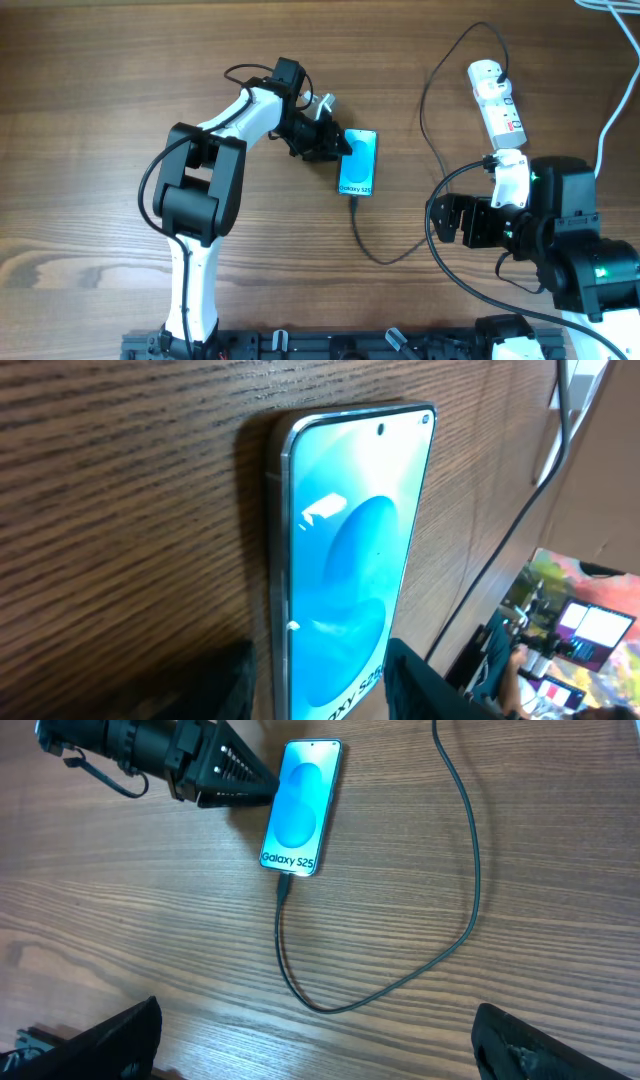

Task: Plug charger to phone and switch on socket
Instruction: 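Lower the phone onto the table with the left gripper and release, then press the switch on the white power strip with the right gripper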

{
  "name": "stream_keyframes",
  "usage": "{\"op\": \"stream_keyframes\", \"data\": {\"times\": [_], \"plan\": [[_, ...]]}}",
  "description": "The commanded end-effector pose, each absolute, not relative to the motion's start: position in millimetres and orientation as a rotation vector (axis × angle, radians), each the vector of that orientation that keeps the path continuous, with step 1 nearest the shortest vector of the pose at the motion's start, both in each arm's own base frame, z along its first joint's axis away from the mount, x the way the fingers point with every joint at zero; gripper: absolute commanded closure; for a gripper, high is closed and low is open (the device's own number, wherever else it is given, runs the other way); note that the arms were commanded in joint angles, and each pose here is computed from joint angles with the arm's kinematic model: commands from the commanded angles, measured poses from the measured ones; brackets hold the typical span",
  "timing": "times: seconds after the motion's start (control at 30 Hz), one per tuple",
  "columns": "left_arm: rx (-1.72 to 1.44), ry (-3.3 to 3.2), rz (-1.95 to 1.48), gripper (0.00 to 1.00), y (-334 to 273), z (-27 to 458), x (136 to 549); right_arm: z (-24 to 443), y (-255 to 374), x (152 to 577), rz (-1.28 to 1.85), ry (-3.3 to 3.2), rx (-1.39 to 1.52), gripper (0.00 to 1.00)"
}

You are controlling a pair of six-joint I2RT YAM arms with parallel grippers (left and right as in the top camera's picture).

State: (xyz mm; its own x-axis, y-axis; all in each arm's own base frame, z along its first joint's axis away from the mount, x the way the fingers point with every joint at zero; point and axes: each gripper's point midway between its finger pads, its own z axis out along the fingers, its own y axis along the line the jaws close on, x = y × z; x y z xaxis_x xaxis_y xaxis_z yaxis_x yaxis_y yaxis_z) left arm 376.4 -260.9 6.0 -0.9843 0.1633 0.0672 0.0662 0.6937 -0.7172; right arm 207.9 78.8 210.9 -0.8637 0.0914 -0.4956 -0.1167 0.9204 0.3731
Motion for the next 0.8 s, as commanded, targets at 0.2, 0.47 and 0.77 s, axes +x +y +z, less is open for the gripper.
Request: {"op": "stream_keyframes", "data": {"times": [0.2,0.47,0.77], "plan": [[0.16,-2.974,0.549,0.0,-162,12,373,214,77,217,0.578,2.529,0.166,0.01],[0.105,-3.631,0.31,0.0,-104,258,316,190,24,264,0.267,2.457,0.714,0.9],[0.724,-3.818,0.0,0.0,-10,332,197,122,-51,339,0.115,2.547,1.053,0.96]]}}
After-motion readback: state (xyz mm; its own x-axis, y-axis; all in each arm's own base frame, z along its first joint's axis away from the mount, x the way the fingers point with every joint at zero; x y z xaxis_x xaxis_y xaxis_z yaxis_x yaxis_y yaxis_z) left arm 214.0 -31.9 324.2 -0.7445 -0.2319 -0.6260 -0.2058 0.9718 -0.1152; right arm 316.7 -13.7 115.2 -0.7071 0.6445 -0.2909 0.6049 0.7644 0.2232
